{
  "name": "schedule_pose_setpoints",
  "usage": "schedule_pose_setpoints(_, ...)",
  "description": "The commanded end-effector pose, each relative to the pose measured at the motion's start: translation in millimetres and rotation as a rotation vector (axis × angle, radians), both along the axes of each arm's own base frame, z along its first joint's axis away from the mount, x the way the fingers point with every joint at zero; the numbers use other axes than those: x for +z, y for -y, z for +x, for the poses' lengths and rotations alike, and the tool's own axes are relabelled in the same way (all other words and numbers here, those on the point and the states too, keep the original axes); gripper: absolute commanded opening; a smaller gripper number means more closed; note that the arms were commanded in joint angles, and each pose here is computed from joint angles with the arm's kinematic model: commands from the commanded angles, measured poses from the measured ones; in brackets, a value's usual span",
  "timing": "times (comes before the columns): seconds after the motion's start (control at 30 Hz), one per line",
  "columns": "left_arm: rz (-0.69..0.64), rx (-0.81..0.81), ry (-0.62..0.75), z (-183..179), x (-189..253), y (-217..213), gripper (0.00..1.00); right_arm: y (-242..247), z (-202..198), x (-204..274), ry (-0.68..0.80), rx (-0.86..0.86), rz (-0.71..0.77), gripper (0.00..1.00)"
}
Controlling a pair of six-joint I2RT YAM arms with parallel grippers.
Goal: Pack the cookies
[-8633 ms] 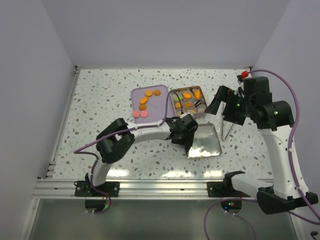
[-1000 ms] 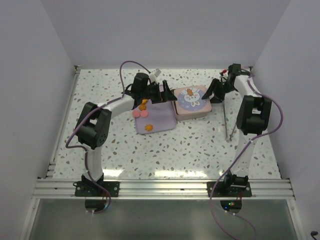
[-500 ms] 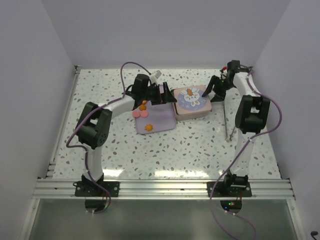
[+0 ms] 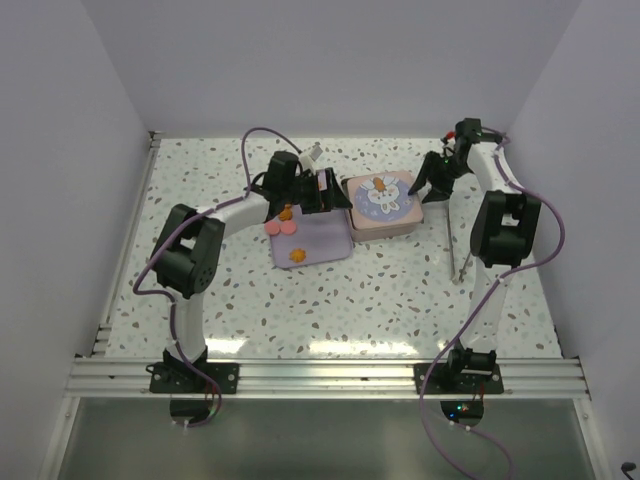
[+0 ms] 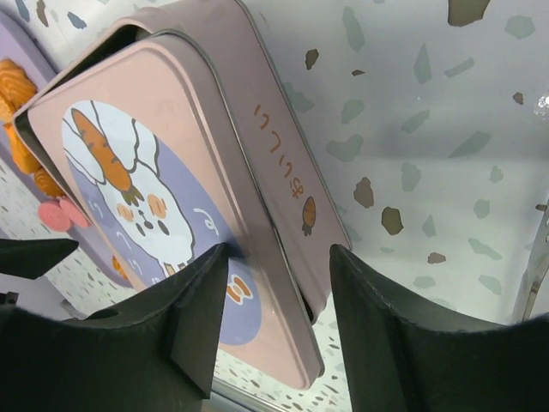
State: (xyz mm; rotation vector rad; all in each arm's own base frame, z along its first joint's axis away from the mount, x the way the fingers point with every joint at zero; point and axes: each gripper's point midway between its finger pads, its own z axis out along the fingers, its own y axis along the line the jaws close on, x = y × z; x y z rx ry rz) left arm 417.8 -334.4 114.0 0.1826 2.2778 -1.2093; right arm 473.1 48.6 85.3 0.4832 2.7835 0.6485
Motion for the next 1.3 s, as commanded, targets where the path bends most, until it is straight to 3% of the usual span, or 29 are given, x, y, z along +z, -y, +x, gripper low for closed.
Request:
schedule_pose_setpoints(0.0,-0.003,-0.004,0.044,1.1,7.5,-0.1,0.97,-0.1,-6.0,15.8,0.027,0.016,-0.007,0.51)
schedule_pose_setpoints(0.23,0.000,-0.003,0.040,-1.7,6.9,-1.1,0.97,1.1,-7.6,10.2,0.020,0.012,-0.014,0.39)
schedule_pose_setpoints(1.27,0.012,-0.016,0.010,13.0,-8.9,12.5,0.97,-30.2,28.3,0.2,0.026,-0.042,0.065,0.37)
